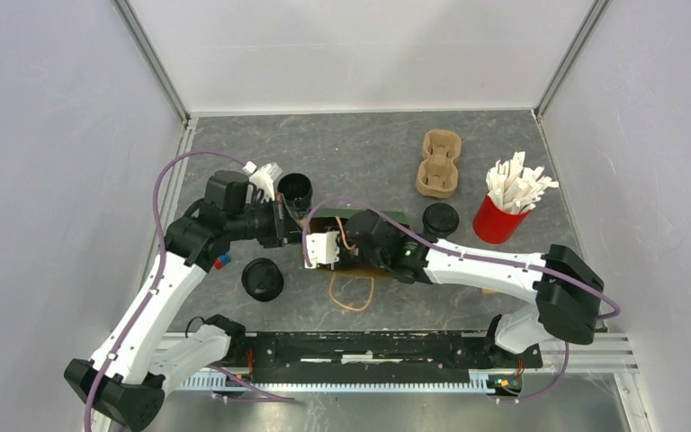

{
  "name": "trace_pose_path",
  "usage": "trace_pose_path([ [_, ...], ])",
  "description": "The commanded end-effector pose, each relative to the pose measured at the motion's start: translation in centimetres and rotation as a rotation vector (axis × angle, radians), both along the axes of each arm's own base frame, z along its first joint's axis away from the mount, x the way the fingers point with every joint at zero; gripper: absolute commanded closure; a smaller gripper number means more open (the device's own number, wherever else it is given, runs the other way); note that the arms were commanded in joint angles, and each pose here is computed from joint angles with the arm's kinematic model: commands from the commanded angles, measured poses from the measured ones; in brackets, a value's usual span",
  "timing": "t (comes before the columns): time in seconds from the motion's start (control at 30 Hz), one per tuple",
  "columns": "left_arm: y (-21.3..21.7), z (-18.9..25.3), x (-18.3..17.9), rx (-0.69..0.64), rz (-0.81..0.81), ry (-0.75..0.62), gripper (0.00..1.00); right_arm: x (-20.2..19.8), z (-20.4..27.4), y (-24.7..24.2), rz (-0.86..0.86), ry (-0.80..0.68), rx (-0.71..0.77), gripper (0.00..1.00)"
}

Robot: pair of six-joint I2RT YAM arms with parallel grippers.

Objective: Pack the takeout coffee

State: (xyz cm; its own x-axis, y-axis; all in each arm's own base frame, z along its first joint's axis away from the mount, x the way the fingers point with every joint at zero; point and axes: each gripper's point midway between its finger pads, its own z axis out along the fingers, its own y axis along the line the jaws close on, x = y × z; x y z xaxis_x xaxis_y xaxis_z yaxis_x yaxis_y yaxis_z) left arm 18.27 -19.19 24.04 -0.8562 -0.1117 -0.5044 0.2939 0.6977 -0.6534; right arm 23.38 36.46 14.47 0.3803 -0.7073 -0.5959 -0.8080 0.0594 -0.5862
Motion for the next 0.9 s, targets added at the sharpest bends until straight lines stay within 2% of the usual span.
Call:
trace_pose_path([
  [0.0,0.5,1.2,0.4,0.038,0.009,-0.044,0.98,-1.3,4.1,0.2,0.025,0.06,0.083,0.49],
  [0.17,0.6,1.3,0.5,0.041,0.01,-0.052,0.98,-2.2,5.4,0.3,0.04,0.108,0.105,0.45],
  [0.4,0.8,1.4,0.2,0.05,0.006,-0.063,0.98,-3.6,8.6,1.0,0.089,0.157,0.18,0.48],
  [0.63,0.8,1.4,0.3,0.054,0.001,-0.069,0.98,-5.9,13.1,2.2,0.173,0.25,0.285,0.4],
  [0.87,0.8,1.6,0.7,0.063,0.003,-0.081,0.98,-5.8,16.2,1.8,0.143,0.251,0.34,0.34],
])
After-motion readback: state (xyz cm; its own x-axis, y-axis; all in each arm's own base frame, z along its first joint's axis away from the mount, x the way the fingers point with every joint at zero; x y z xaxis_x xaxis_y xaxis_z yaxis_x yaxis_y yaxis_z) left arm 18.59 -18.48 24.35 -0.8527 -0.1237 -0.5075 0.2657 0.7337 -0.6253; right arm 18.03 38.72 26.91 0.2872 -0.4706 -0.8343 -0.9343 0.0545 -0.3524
